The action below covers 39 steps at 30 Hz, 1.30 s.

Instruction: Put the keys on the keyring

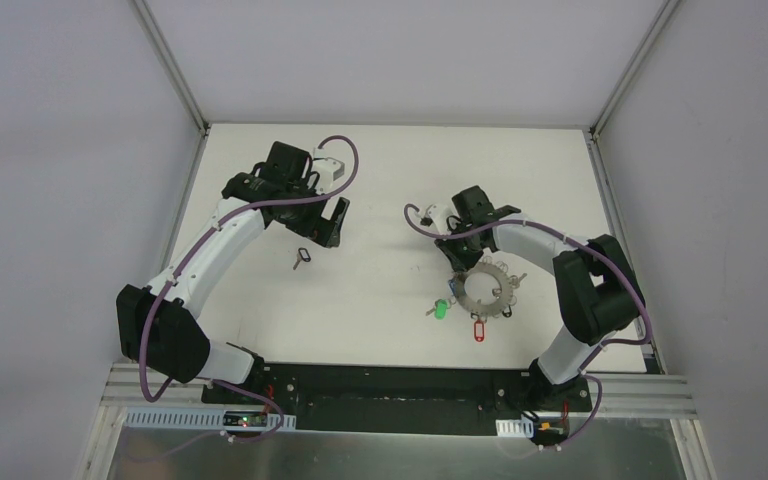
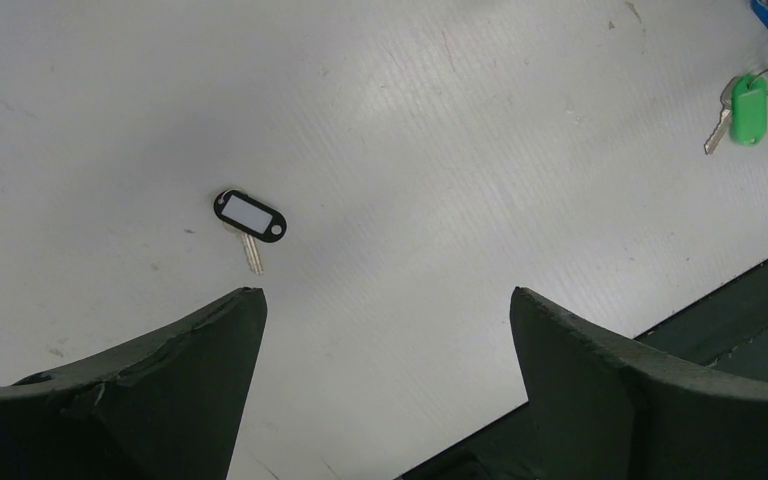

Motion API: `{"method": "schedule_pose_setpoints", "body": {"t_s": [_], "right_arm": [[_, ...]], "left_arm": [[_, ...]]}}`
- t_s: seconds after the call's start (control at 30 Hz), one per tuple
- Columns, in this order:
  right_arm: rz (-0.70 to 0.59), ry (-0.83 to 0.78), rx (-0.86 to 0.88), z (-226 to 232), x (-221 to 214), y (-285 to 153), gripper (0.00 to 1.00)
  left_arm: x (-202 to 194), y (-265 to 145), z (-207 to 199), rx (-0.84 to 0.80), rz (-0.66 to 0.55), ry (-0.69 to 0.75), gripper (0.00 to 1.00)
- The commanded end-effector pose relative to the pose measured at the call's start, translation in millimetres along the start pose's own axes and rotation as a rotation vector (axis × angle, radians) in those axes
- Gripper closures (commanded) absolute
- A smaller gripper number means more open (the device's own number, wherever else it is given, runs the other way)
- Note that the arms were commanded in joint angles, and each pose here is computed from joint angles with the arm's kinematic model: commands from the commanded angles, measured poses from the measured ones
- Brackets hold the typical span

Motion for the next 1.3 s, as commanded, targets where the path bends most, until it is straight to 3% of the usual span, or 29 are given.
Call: {"method": "schedule_pose_setpoints", "body": {"t_s": [0.0, 0.47, 0.73, 1.0, 1.27], "right_arm": [[-0.022, -0.028, -0.04, -6, 13, -15, 0.82], [-0.051, -0.011, -0.056, -10, 19, -22, 0.92], [-0.244, 0.033, -0.011, -14, 38, -57, 0.98], [-0.481, -0.067, 0.091, 5, 64, -97, 1.0], [-0.683, -0.169, 0.329, 32, 90, -135, 1.0]], "left_arm": [[2, -8, -1, -0.014, -0.018, -0.019, 0.05], [2, -8, -2, -0.024, -0.016, -0.02, 0.05], [6, -9, -5, -0.084, -0.067, -0.019, 0.08], [31, -16, -29, -0.33, -0.191, 0.119, 0.12], [67, -17, -81, -0.654, -0.371, 0.244, 0.16]]}}
Point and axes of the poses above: each gripper's point midway between its finger pads, its own y axis out along the fingers, its own z axis along the line the jaws close on, x = y × z, the point moved 7 cm from there along -y, back along the fingers, and after that the axes turned 8 degrees about -y, right-handed, at the moved point
